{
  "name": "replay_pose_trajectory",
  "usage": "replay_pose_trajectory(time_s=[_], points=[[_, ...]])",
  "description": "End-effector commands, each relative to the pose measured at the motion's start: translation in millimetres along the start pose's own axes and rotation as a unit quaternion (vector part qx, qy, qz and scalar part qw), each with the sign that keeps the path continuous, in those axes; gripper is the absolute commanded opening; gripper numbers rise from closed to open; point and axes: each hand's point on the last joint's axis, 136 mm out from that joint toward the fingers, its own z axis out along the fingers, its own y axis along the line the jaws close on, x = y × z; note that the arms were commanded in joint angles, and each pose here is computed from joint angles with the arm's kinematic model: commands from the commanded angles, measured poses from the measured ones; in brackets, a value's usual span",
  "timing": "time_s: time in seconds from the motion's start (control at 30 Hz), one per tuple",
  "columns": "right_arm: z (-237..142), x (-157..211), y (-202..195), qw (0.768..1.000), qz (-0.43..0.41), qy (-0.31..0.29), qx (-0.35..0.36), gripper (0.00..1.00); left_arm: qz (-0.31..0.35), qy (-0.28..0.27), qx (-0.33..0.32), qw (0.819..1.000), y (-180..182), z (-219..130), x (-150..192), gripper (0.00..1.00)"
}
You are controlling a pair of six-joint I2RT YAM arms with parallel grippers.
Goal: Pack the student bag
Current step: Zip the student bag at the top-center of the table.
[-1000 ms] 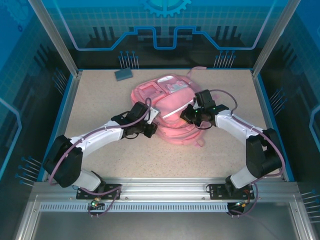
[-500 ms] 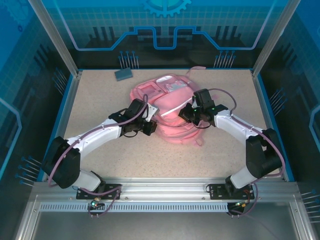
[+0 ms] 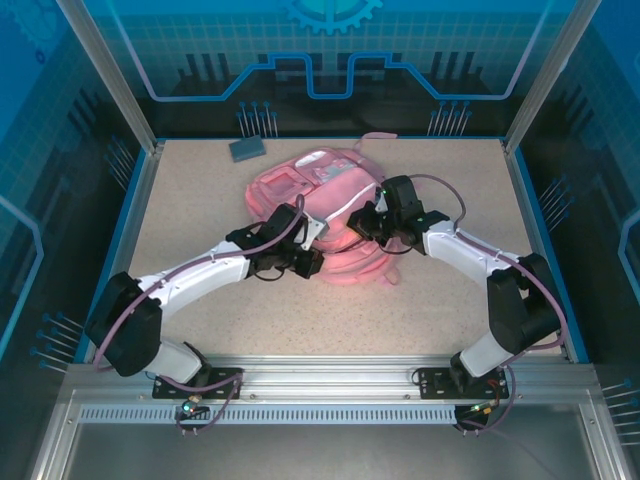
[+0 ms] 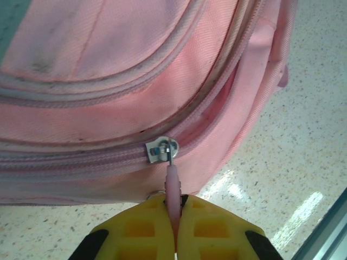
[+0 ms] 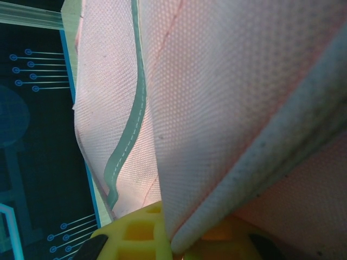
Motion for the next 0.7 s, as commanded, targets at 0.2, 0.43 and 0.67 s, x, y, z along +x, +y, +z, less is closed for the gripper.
replay_pose_trajectory(time_s=[0.2,0.43,0.67], points=[[3,19,48,0.992,-0.031,0.044,-0.115,0.00,-0.014,-0.063,0.111,0.992,-59,6,-41,0.00],[-48,-9,-18,0.994,-0.092,-0.010,0.054,0.53,-0.023,-0.053,0.059,0.997,-38,3,-26,0.00],[-69,-68,-38,0.976,-0.167,-0.036,0.138,0.69,-0.050,-0.023,0.005,0.998,-13,-2,6,0.00]])
